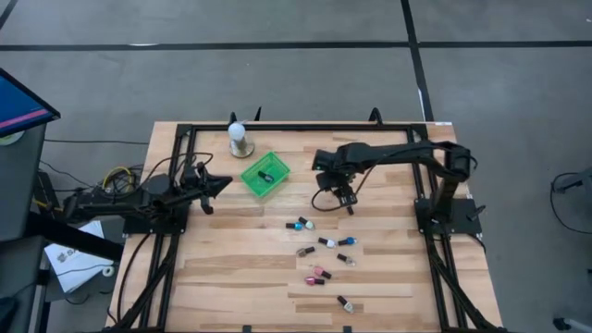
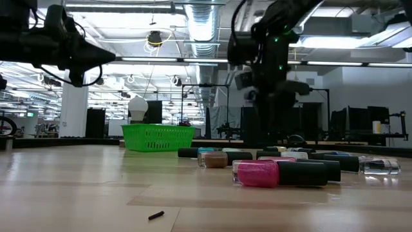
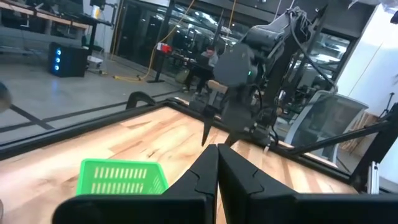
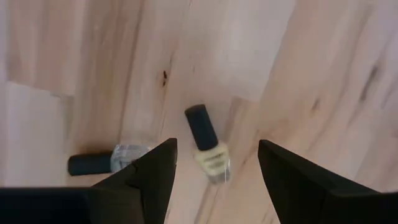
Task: Pick & Place Nail Polish
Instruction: Put the light yellow nail polish bottle into the green bin
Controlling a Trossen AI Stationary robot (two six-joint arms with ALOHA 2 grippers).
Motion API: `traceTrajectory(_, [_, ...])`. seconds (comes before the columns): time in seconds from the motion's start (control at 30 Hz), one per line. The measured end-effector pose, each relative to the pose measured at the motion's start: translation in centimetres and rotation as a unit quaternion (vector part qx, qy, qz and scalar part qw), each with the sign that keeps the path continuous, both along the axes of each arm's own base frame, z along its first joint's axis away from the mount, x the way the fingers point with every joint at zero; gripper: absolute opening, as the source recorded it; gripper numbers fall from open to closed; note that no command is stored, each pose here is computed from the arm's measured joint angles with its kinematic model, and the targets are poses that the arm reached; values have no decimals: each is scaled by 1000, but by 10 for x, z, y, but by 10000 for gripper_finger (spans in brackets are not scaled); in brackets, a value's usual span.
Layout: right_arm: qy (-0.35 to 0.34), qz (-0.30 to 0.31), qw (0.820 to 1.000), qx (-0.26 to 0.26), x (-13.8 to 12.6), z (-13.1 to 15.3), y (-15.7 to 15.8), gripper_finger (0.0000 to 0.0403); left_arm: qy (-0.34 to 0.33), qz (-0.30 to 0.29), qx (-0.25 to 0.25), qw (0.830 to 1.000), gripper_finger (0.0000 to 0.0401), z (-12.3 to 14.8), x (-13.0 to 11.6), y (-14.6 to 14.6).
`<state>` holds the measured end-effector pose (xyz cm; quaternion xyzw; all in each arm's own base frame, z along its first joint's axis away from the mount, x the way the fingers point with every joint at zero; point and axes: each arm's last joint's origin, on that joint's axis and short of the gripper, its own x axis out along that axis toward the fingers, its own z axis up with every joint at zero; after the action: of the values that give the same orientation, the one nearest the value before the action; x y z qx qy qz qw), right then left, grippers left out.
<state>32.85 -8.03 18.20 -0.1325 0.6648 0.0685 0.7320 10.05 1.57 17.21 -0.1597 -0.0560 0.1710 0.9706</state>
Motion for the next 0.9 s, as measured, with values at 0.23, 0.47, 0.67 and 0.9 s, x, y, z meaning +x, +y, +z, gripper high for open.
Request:
traceTrajectory(0.23, [51,4,999,11,7,-35,1,204,7,1,0,1000,1,-1,1,0])
traceTrajectory(0.47, [74,-5,997,-2,9,-48,0,152,20,1,-2,1000,1,-4,3,0])
traceTrajectory(0.67, [70,-5,998,1,7,-52,0,52,23,1,-3,1000,1,-4,3,0])
traceTrajectory(0.9, [57,-19,998,-1,9,-48,0,42,23,1,-2,1000,1,-4,3,0])
